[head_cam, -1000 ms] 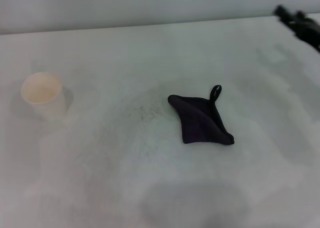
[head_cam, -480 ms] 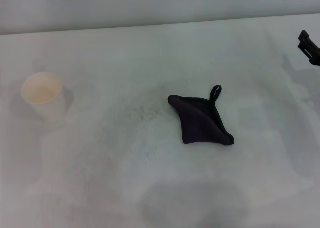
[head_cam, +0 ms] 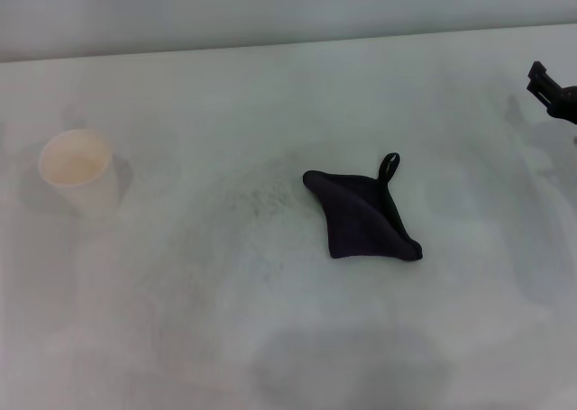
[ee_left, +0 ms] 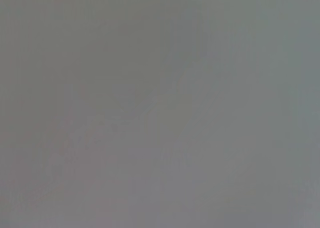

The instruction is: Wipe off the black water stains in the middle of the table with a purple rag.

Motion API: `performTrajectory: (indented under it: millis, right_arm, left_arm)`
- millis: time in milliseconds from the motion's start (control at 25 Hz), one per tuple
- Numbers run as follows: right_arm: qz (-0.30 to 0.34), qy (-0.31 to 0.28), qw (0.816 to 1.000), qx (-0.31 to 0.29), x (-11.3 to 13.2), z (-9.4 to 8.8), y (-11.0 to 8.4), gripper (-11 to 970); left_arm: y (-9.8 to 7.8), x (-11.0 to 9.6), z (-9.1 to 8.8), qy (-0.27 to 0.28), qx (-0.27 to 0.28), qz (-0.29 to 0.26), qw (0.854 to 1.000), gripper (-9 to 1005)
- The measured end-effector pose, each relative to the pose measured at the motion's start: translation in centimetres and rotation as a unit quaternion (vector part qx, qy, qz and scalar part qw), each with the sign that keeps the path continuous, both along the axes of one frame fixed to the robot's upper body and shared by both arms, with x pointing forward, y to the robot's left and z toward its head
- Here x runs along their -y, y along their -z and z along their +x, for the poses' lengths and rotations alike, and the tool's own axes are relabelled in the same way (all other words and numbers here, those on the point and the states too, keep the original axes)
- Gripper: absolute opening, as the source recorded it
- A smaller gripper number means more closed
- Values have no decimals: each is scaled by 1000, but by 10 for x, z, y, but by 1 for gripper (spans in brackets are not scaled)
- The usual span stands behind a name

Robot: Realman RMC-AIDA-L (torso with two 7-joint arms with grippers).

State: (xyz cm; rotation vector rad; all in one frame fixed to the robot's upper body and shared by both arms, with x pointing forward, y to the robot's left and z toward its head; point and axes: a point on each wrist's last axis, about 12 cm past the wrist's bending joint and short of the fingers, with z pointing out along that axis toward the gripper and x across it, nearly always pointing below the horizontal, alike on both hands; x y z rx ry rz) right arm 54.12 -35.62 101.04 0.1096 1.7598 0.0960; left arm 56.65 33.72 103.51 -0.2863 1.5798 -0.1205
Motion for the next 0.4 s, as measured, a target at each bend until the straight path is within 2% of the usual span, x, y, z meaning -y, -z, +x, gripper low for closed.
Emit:
performTrajectory:
  millis: [200,400]
  right_arm:
    - [-9,6,1000,-28,0,14,-1,872]
    - [-16,7,1000,-22,1,22,-7,872]
  left_arm:
    - [-1,-3,-8,-1,20,2,1000,883]
    - [-3,-5,-13,-2,38,5,999,883]
